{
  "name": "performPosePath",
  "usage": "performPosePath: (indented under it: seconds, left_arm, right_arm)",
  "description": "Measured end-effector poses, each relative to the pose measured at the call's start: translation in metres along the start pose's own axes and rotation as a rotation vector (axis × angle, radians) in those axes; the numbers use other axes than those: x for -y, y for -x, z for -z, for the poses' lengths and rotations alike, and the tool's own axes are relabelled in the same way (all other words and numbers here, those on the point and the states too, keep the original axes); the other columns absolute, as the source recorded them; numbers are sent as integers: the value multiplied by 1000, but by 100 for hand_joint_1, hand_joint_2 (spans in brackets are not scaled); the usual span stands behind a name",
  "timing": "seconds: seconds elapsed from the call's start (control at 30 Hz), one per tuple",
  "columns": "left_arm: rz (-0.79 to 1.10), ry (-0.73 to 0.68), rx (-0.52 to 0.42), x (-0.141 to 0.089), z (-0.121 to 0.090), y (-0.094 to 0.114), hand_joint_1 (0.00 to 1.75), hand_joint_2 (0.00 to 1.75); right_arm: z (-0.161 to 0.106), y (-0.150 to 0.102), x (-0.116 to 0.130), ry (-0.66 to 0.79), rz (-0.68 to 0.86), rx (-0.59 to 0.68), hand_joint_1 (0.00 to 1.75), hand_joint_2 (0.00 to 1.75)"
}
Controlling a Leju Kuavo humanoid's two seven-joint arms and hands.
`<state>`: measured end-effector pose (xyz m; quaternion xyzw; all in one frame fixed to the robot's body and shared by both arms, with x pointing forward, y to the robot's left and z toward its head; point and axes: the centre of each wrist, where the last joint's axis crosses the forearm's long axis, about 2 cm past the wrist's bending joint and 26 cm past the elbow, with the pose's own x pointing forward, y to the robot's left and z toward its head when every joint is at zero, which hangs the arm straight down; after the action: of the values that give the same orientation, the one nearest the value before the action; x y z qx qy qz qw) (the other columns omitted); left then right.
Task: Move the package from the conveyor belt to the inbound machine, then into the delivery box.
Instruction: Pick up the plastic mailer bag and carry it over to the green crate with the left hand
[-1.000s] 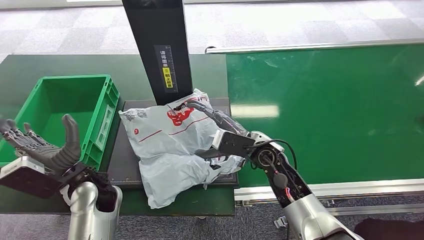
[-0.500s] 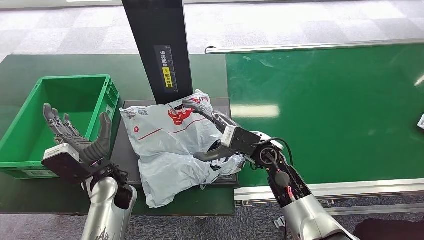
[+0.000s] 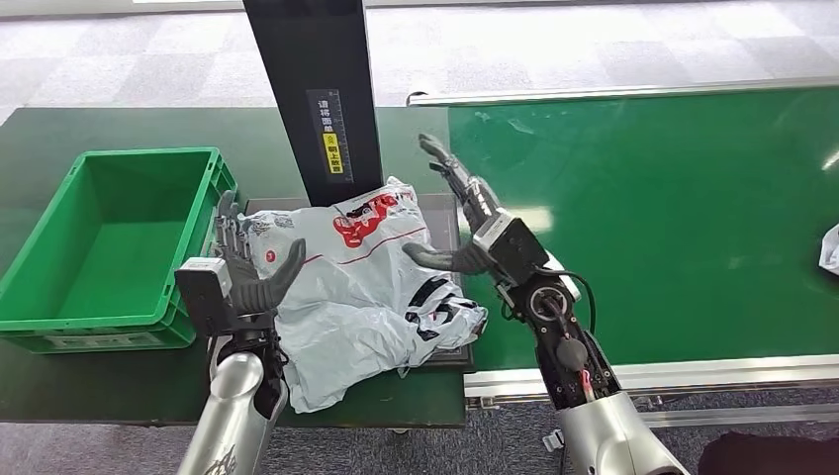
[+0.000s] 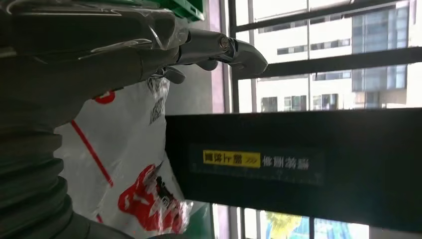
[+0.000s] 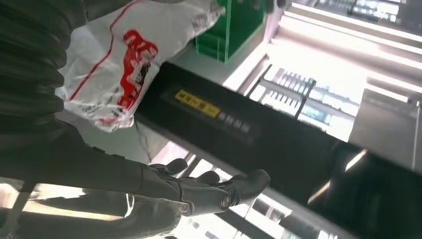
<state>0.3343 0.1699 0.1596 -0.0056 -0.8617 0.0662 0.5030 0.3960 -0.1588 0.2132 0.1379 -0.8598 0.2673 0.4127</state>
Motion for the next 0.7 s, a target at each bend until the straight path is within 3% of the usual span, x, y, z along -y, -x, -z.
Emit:
performPosePath:
  seconds: [0.2,0.7]
  left_arm:
    - [55,152,-39,11,1,8,0,175]
    - [58,207,-84,15,-3,16,0,175]
  right_arm:
    - [-7,2,16,173,126,-58,0,175]
    - [-11,4,21,229,156,-70,0,175]
